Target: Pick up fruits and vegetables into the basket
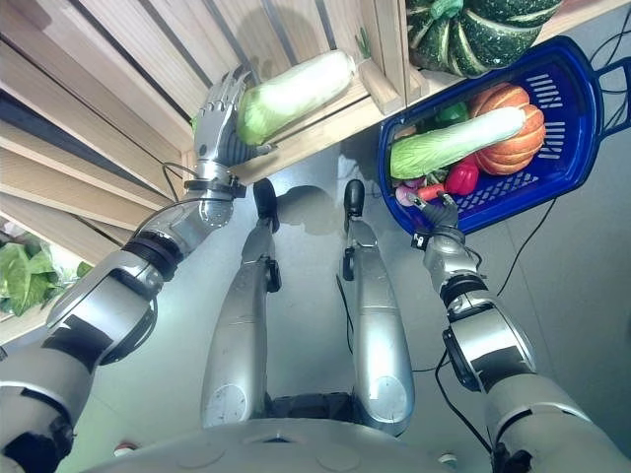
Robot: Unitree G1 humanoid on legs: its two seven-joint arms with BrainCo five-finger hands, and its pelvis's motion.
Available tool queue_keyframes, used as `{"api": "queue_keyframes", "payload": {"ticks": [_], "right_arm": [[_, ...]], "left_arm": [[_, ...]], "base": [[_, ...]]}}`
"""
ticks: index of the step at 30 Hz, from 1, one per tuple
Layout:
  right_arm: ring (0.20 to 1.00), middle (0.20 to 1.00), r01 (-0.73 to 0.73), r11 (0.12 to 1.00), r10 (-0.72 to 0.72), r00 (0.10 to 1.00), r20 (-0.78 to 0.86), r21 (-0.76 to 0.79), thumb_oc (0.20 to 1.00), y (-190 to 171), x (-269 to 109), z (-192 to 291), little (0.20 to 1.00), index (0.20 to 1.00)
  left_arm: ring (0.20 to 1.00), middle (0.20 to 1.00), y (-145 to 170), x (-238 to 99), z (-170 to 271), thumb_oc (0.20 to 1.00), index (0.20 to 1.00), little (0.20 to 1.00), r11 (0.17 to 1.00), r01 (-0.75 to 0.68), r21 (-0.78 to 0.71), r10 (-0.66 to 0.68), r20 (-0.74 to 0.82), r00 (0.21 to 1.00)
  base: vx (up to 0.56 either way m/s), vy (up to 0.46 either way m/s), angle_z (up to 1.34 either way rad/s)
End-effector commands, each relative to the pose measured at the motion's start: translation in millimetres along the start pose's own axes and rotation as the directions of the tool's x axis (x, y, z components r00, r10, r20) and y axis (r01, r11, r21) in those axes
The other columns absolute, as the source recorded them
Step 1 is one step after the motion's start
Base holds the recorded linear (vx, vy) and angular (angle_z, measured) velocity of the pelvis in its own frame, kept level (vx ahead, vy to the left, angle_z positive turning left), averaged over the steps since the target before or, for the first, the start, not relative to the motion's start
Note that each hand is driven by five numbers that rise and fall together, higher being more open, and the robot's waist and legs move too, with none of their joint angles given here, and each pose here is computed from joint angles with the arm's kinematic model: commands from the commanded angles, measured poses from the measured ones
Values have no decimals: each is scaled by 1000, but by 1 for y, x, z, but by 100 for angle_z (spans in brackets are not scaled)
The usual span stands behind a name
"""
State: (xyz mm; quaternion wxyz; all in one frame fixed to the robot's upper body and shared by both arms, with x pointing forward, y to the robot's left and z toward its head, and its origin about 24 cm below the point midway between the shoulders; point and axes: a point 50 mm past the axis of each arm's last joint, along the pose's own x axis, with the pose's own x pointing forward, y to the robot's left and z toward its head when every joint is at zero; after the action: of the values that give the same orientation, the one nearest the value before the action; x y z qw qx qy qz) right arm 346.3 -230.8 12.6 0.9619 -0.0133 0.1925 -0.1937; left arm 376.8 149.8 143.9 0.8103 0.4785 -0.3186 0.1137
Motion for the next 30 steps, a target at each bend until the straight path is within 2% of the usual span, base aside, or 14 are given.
{"api": "queue_keyframes", "payload": {"ticks": [1,12,20,30], "right_arm": [[1000,1000,42,999,-41,999,-35,22,1000,-13,-4,-20,1000,1000],[1000,1000,36,999,-36,999,-31,3,1000,-19,-2,-16,1000,1000],[1000,1000,28,999,-28,999,-22,-18,1000,-22,1,-10,1000,1000],[1000,1000,16,999,-17,1000,-11,-50,1000,-25,3,-5,1000,1000]], "left_arm": [[1000,1000,5,5,9,1000,1000,1000,996,-66,-57,67,21,998],[1000,1000,4,12,-3,1000,1000,1000,1000,12,-28,-14,-74,997],[1000,1000,13,27,-20,1000,1000,1000,994,108,19,-103,-185,977],[1000,1000,28,38,-40,1000,1000,1000,988,153,21,-140,-305,942]], "base": [[0,0,0],[0,0,0],[3,7,-1],[13,32,-3]]}}
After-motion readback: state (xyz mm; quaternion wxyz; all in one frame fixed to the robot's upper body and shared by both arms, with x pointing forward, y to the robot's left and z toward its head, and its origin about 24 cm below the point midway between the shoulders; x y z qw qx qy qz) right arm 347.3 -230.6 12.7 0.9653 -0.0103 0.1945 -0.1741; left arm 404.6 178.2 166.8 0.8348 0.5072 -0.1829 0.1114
